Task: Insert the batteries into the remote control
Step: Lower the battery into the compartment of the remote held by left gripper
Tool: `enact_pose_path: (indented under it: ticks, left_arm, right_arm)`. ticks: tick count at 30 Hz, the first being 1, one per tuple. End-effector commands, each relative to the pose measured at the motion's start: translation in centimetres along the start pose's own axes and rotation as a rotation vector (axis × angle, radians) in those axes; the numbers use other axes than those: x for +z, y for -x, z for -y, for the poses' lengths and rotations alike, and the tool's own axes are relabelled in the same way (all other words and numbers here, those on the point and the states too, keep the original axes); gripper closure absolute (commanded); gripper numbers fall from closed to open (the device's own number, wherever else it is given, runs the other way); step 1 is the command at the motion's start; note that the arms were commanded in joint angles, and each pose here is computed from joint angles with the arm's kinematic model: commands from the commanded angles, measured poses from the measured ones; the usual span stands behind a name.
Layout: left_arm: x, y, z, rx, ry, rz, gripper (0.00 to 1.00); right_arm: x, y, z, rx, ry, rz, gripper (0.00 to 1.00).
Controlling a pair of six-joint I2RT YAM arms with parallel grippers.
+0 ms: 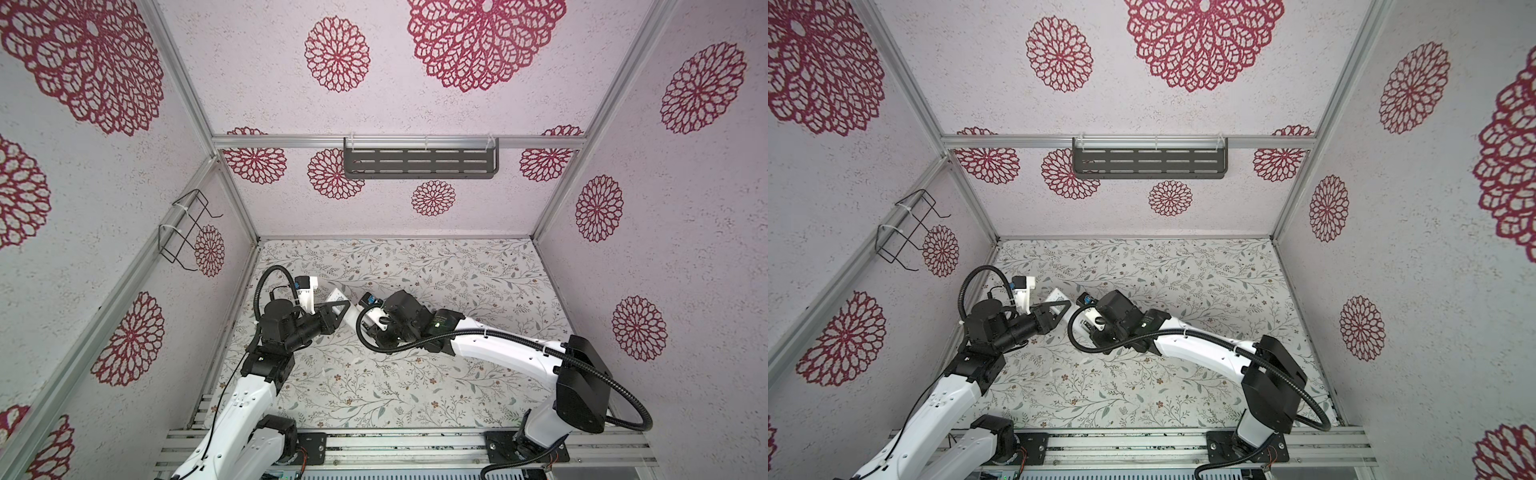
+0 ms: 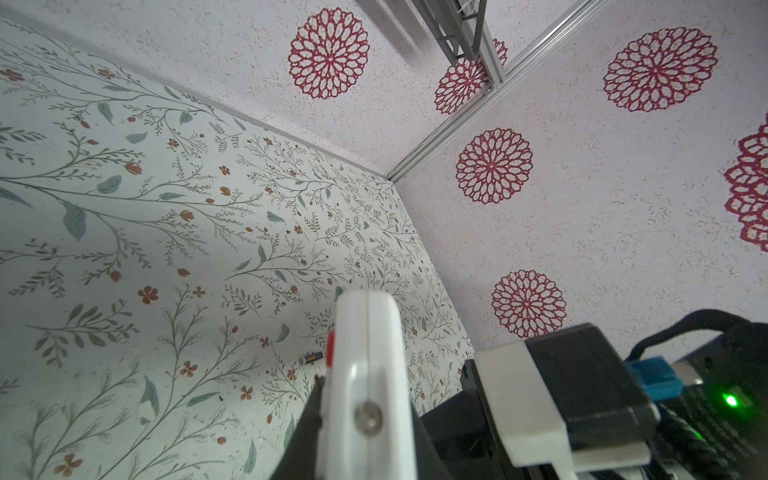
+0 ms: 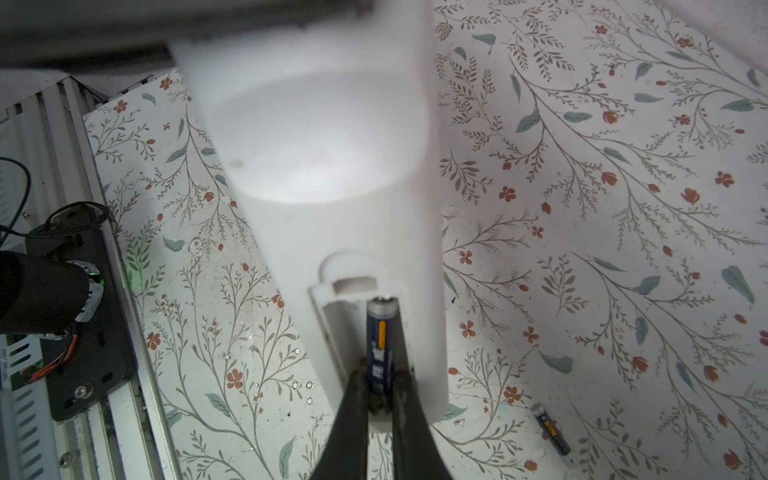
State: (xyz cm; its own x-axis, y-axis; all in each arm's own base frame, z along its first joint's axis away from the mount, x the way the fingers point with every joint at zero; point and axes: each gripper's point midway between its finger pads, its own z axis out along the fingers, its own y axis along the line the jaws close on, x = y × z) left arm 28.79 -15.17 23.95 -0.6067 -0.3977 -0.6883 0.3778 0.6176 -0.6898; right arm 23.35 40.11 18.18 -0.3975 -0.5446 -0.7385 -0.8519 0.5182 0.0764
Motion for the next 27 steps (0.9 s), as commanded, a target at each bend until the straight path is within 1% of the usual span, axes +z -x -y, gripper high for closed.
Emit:
enact_pose_path:
  ticks: [1, 11, 15, 18, 27]
  left_arm:
    - [-0.6, -0.8, 3.6, -0.013, -0.159, -0.058, 0.91]
    - [-0.9, -0.4, 4.3, -0.024, -0.196, -0.045, 0.92]
    - [-1.2, 0.3, 4.7, -0.048, -0.236, -0.014, 0.93]
    - [-1.2, 0.5, 5.0, -0.054, -0.261, -0.015, 0.93]
    - [-2.1, 1.3, 6.3, -0.073, -0.336, -0.01, 0.95]
  right_arm:
    - [-0.1, 3.3, 1.7, -0.011, -0.088, 0.103, 0.88]
    - [0.8, 3.6, 1.5, -0.02, -0.081, 0.134, 0.88]
    - [0.8, 3.5, 1.4, -0.019, -0.076, 0.16, 0.88]
    - [0.9, 3.5, 1.4, -0.019, -0.081, 0.18, 0.88]
    - [0.7, 2.6, 2.4, -0.06, -0.144, 0.226, 0.88]
